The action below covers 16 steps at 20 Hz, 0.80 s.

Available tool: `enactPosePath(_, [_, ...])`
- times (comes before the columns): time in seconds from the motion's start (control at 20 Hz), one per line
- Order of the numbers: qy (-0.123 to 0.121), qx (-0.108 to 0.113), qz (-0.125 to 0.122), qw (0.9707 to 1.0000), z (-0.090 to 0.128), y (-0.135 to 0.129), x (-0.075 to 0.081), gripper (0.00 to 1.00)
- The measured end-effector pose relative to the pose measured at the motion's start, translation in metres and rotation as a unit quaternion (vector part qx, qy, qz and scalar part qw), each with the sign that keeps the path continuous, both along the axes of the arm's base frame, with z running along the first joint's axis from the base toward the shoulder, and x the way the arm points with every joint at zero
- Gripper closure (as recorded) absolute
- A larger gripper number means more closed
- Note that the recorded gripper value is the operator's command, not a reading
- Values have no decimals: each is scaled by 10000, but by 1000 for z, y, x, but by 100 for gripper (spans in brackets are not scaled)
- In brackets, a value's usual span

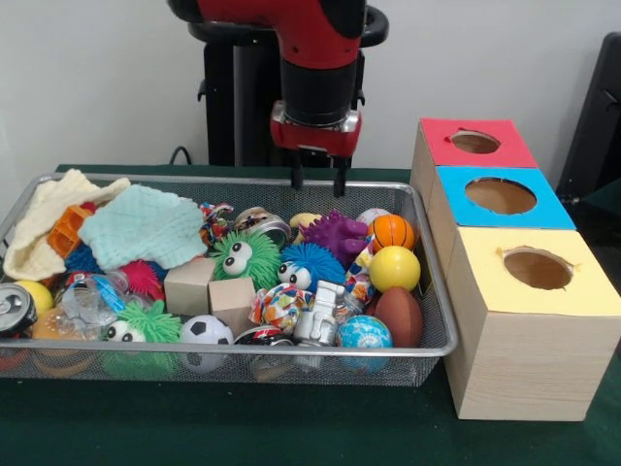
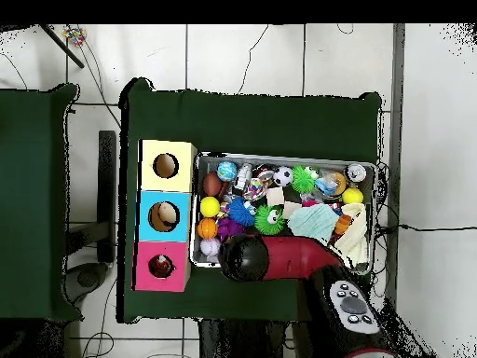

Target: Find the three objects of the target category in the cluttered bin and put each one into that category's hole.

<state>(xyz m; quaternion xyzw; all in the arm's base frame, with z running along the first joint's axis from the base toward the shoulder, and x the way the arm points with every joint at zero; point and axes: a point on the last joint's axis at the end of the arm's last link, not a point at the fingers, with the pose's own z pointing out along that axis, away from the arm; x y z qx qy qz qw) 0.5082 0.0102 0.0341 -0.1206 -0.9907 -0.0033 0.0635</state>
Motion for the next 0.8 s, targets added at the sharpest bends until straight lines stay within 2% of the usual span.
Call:
enactPosePath(0.3, [-104,71,292,9995,-24,36,-12,0])
enactPosePath(0.45, [-274,48,434,9987,-44,52,-21,0])
enactPosePath(0.7, [-771,-247,476,9956,-47,39,-13,0])
enactPosePath(0.8, [-879,-375,471,9943,-49,30,-8,0])
